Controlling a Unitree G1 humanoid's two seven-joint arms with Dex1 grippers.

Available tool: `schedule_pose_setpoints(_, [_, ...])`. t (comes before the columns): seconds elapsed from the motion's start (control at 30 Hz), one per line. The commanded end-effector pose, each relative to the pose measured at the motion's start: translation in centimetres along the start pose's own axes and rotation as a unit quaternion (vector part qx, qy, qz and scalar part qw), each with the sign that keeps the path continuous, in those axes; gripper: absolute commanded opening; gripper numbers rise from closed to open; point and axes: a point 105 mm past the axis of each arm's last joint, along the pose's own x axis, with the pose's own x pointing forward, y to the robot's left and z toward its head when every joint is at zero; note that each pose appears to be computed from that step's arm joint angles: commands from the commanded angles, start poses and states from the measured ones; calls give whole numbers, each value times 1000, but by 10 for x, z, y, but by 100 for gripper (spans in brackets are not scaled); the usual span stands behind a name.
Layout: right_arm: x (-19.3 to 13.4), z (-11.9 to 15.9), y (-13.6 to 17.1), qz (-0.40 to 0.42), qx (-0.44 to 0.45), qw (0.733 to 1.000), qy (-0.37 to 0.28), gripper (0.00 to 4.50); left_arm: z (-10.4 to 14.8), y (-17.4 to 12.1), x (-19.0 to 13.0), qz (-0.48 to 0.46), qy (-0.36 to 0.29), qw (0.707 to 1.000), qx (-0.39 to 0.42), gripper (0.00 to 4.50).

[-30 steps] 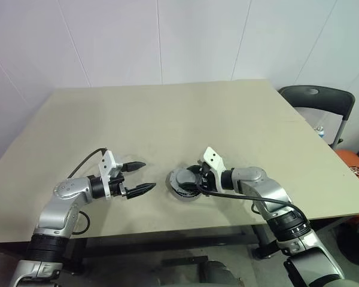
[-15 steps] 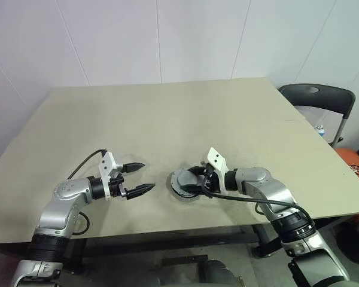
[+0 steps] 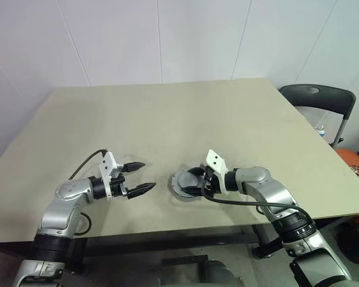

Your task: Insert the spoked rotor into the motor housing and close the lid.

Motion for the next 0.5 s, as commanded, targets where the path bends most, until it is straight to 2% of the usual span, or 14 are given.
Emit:
schedule_pose_setpoints(0.03, [-1, 0, -3, -3, -11, 1000, 7, 327, 12, 1, 2, 0, -10, 1000, 23, 450])
schedule_pose_setpoints(0.3, [-2, -15, -4, 4, -14, 999, 52, 327, 16, 2, 6, -4, -11, 1000, 24, 450])
schedule_pose_setpoints(0.5, [-1, -27, -23, -47, -25, 995, 81, 327, 19, 2, 6, -5, -12, 1000, 26, 450])
